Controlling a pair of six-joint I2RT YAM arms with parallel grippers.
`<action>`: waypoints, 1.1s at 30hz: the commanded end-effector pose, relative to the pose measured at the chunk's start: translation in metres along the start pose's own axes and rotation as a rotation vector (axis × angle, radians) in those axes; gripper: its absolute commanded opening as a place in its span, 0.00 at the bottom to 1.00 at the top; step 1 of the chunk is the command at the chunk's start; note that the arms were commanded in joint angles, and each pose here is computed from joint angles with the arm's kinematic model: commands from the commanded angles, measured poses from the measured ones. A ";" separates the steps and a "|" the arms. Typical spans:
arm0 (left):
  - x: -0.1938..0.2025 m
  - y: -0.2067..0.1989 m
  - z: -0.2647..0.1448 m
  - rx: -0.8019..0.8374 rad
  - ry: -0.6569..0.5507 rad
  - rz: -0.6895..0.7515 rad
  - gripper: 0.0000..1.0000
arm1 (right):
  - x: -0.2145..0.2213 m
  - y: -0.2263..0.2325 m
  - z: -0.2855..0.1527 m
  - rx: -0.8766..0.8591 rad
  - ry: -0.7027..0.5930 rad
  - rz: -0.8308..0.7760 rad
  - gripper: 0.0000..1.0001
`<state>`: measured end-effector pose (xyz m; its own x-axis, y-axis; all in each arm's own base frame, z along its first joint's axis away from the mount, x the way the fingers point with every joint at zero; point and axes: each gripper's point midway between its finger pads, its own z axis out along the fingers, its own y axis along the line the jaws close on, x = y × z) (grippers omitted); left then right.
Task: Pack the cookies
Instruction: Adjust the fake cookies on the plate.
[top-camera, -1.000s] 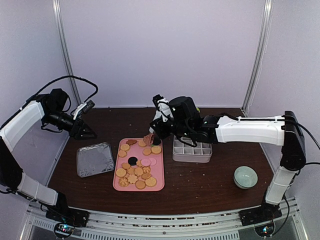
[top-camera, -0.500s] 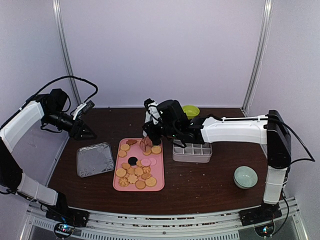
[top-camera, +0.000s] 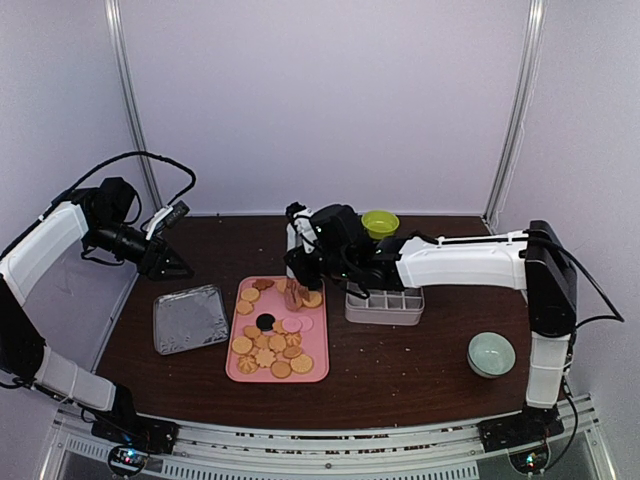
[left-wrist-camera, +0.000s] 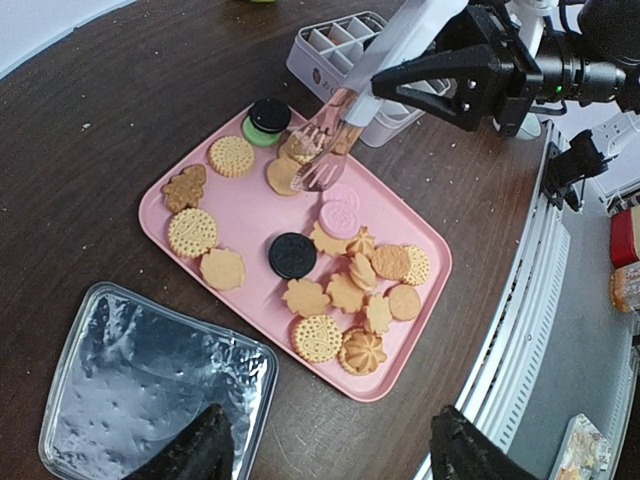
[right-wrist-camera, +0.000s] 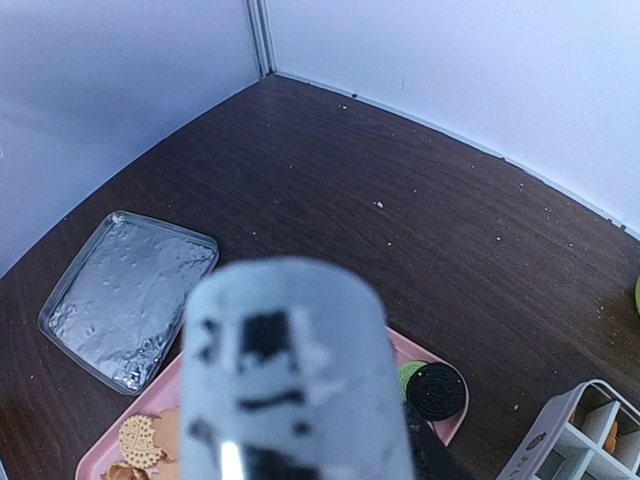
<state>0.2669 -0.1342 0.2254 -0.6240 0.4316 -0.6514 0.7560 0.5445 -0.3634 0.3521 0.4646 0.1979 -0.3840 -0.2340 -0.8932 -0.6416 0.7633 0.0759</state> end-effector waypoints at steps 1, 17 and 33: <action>-0.001 -0.002 -0.006 -0.014 -0.013 0.023 0.70 | -0.017 0.008 0.005 -0.010 -0.044 0.013 0.40; -0.001 -0.002 -0.007 -0.016 -0.012 0.025 0.70 | -0.042 0.002 0.025 0.057 -0.097 -0.023 0.39; -0.002 -0.002 -0.006 -0.008 -0.013 0.021 0.70 | 0.010 -0.012 0.020 0.075 -0.008 -0.018 0.36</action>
<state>0.2667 -0.1336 0.2254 -0.6224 0.4342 -0.6512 0.7566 0.5469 -0.3585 0.3766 0.4795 0.1846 -0.3417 -0.2329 -0.9105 -0.6061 0.7950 0.0241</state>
